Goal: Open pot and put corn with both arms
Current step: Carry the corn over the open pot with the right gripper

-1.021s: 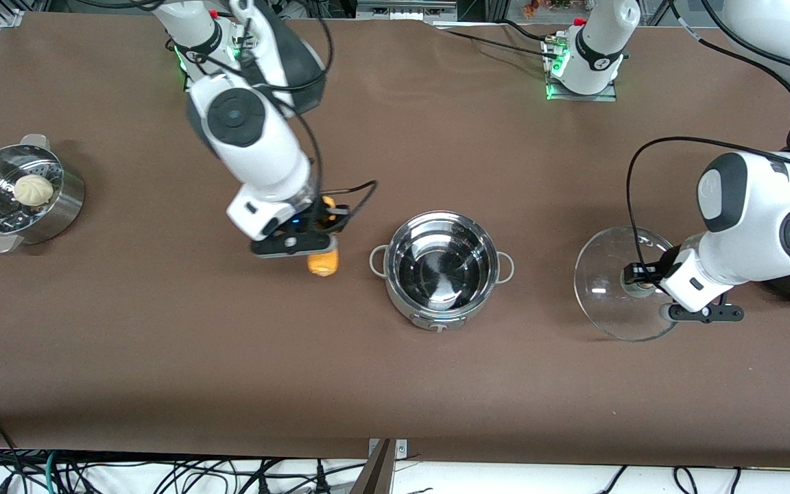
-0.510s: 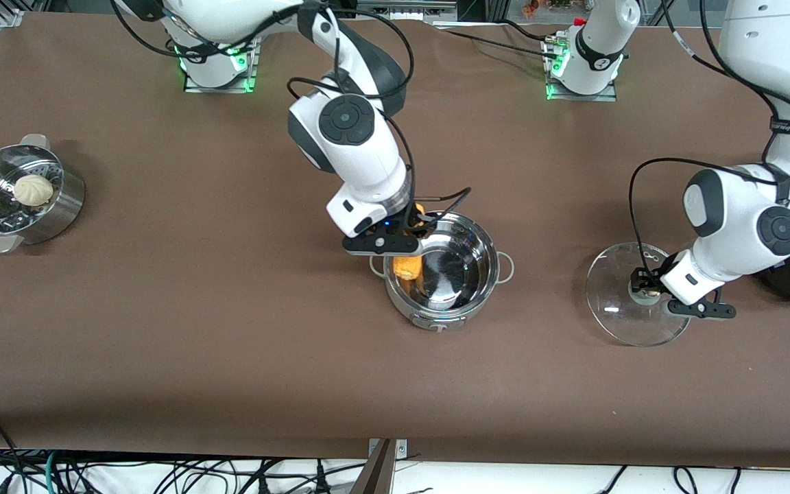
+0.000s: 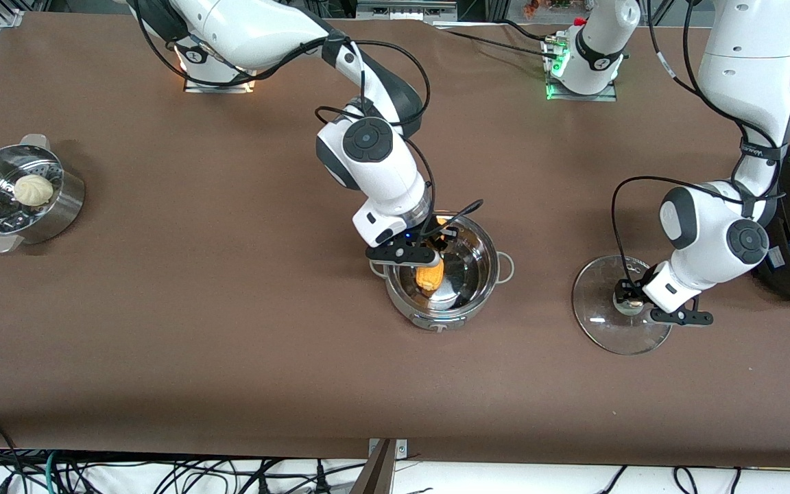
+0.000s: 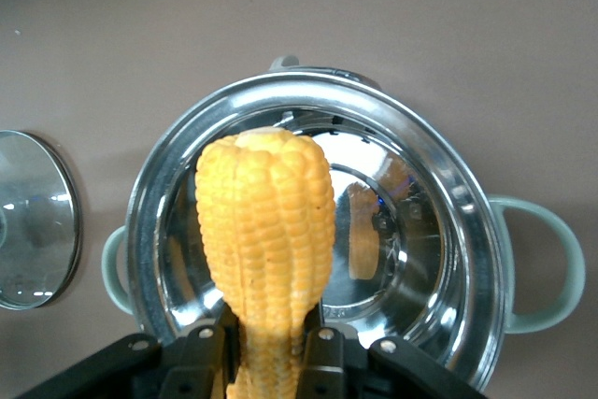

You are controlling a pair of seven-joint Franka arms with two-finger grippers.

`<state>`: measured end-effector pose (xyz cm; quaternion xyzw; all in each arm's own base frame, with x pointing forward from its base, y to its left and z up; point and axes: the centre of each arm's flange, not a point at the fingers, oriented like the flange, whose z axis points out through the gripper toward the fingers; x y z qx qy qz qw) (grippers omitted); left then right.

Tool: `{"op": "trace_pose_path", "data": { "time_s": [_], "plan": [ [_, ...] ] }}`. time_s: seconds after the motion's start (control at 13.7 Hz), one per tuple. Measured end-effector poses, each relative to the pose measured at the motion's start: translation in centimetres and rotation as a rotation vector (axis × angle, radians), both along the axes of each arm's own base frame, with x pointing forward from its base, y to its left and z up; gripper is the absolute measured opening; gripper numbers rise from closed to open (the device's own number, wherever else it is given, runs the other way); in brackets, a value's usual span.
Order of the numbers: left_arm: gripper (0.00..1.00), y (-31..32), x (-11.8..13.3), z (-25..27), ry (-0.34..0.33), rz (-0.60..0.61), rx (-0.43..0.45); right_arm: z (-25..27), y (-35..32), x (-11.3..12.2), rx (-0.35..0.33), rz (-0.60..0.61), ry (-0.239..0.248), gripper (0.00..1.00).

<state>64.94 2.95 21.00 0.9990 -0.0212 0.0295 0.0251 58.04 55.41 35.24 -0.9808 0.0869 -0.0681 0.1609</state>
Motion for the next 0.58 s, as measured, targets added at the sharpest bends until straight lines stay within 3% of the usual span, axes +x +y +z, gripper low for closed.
{"op": "trace_pose_path", "data": {
  "time_s": [0.36,0.58],
  "plan": [
    [0.51,-1.4,0.2,0.0,-0.003,-0.020,0.000,-2.9,0.4,0.1,0.011,-0.008,0.008,0.28],
    [0.76,-1.9,0.2,-0.1,-0.001,-0.018,-0.009,-4.5,0.8,-0.2,0.009,-0.004,0.019,0.32]
  ]
}}
